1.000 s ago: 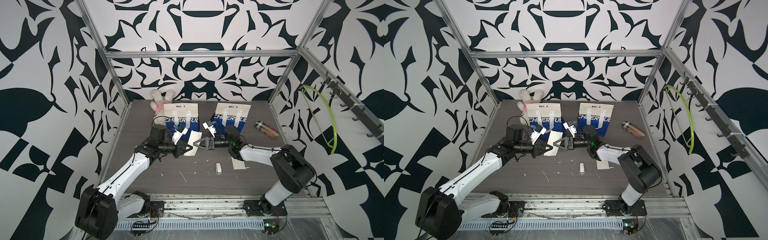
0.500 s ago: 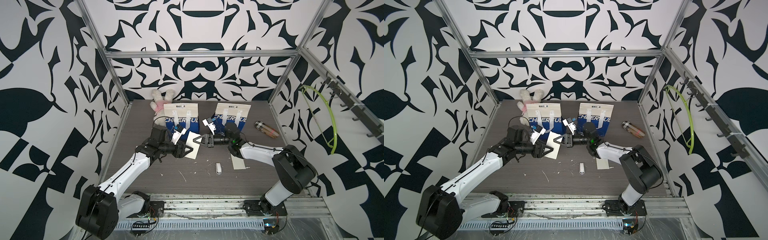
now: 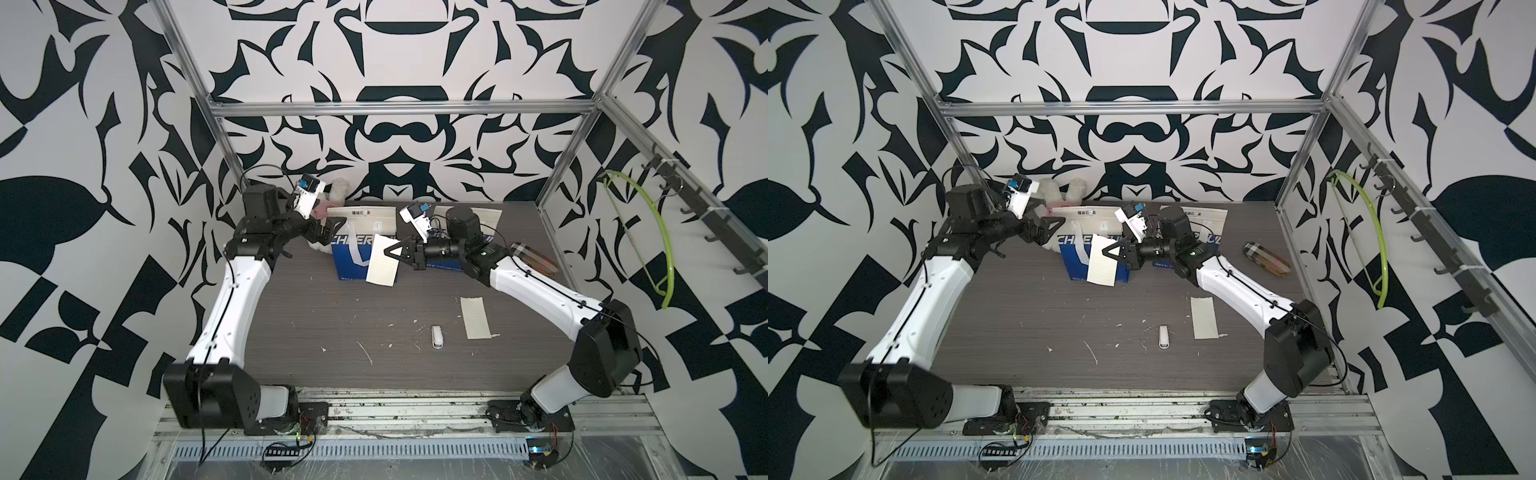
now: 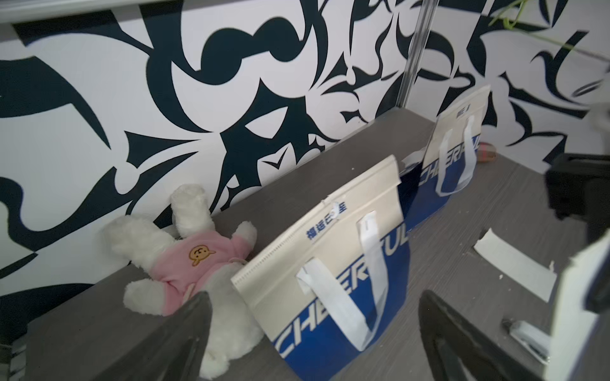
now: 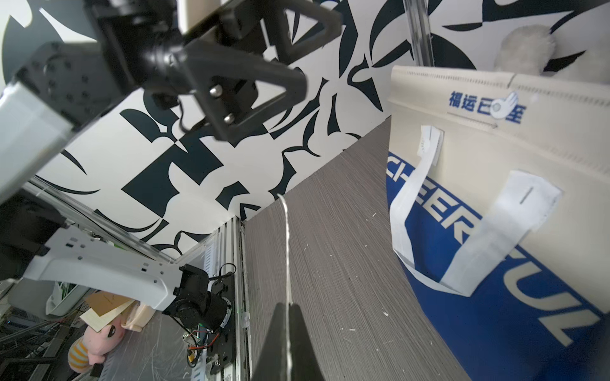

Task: Staple the receipts to the bags
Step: Adjust the takeout bag at the center of the board, then hold the receipt from the takeout bag, then pick up the stapler from the center of the board.

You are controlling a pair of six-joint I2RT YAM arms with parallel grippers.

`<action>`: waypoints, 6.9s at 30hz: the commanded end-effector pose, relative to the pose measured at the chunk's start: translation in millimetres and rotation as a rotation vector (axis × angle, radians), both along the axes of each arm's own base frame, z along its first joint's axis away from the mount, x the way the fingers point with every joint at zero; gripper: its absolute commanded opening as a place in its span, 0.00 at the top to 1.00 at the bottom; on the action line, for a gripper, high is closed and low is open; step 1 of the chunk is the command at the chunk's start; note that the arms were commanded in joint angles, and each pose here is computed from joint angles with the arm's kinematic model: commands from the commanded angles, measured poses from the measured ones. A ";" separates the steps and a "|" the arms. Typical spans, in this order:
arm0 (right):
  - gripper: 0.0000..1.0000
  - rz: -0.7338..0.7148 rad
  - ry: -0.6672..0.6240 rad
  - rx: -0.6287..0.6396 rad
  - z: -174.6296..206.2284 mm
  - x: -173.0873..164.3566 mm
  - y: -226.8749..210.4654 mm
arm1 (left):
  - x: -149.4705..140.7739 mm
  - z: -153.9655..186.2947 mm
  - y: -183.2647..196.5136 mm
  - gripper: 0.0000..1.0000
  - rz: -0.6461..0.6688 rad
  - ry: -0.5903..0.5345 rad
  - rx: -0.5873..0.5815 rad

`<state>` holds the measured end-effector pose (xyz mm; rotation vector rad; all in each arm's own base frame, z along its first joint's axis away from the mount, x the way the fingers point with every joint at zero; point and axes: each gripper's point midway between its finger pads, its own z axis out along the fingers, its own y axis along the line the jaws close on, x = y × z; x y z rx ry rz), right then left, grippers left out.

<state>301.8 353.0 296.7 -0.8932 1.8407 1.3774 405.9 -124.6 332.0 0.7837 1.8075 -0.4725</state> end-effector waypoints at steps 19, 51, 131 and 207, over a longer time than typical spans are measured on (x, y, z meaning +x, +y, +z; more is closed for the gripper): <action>1.00 -0.002 0.011 -0.055 -8.7 10.3 -18.3 | 26.2 -70.5 -27.8 0.47 -0.414 0.220 -0.117; 1.00 -0.023 -0.222 -0.206 5.8 49.6 3.8 | -39.4 -88.3 -76.9 0.32 -0.612 0.289 -0.033; 0.15 -0.444 -0.063 -0.398 -1.4 28.2 -64.2 | -29.1 -90.3 -58.8 1.00 -0.501 0.277 -0.042; 1.00 -0.686 0.411 -0.738 -155.6 -36.5 -105.5 | -36.1 -98.2 -57.0 1.00 -0.435 0.290 0.011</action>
